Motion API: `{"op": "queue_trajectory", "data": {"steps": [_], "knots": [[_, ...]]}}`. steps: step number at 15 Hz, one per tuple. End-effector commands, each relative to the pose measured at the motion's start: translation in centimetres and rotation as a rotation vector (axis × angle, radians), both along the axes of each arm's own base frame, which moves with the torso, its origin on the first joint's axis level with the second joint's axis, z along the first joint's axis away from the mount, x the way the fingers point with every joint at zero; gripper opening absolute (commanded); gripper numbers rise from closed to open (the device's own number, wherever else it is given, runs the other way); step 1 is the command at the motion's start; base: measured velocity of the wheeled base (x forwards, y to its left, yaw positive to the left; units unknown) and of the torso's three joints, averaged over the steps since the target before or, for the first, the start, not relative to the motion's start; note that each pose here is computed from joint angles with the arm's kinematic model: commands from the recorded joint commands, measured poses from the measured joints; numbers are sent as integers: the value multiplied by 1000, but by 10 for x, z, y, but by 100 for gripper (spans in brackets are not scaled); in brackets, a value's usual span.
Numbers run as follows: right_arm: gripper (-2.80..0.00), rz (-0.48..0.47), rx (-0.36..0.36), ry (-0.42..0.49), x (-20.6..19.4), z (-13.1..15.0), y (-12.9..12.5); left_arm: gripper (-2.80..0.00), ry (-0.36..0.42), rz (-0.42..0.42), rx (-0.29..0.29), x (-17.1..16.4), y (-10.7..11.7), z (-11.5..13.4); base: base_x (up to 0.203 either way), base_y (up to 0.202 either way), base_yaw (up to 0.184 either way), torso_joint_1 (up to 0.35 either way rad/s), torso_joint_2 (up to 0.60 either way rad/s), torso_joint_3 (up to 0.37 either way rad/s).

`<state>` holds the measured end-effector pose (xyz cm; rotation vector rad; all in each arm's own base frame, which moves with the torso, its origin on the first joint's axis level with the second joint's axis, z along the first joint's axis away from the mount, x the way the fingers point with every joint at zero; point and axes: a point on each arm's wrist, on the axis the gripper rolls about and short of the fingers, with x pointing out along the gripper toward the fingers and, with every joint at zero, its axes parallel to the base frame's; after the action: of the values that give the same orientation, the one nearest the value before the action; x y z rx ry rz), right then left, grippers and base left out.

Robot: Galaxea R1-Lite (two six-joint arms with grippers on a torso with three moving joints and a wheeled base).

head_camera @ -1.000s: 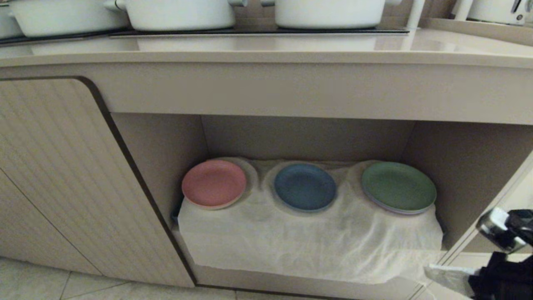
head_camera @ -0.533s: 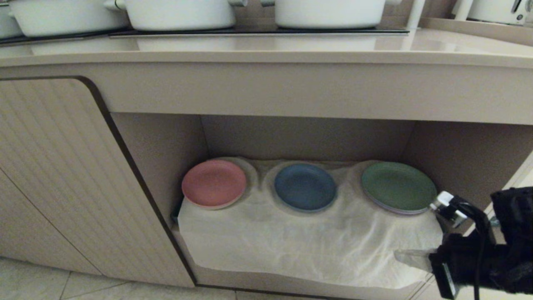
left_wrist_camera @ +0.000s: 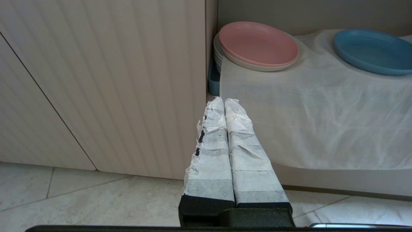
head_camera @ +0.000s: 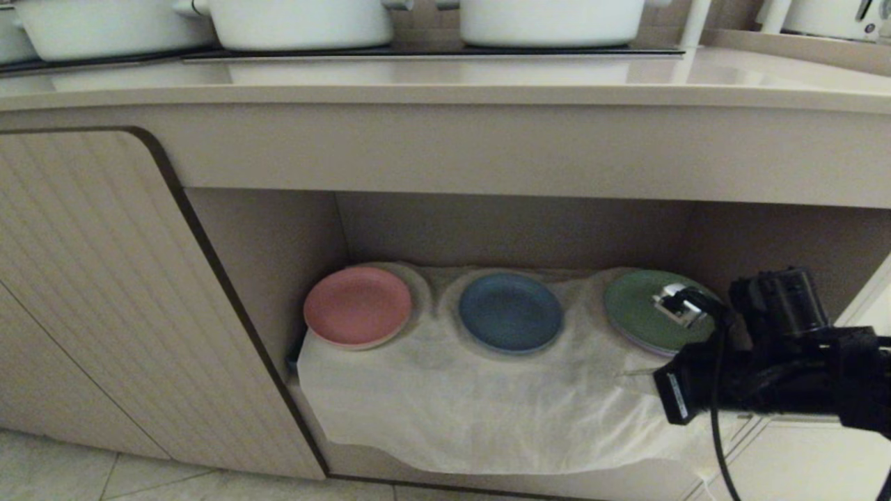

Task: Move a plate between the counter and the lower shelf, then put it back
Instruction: Pick up the plate in the cupboard

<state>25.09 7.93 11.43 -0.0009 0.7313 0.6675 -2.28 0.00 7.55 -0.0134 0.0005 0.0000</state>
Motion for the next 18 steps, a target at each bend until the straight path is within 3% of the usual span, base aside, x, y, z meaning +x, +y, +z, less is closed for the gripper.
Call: {"op": "queue_trajectory", "data": {"steps": [1, 5, 10, 18], "knots": [[-280, -1, -2, 17, 21, -7, 6, -280, -1, 0, 0, 0, 0, 0, 0, 0, 0, 0, 0, 0], [-280, -24, 19, 19, 54, -11, 13, -280, -1, 0, 0, 0, 0, 0, 0, 0, 0, 0, 0, 0], [-280, -101, 86, 89, 75, -16, 18, -280, -1, 0, 0, 0, 0, 0, 0, 0, 0, 0, 0, 0], [-280, -147, 99, 151, 112, -11, 23, -280, -1, 0, 0, 0, 0, 0, 0, 0, 0, 0, 0, 0]]}}
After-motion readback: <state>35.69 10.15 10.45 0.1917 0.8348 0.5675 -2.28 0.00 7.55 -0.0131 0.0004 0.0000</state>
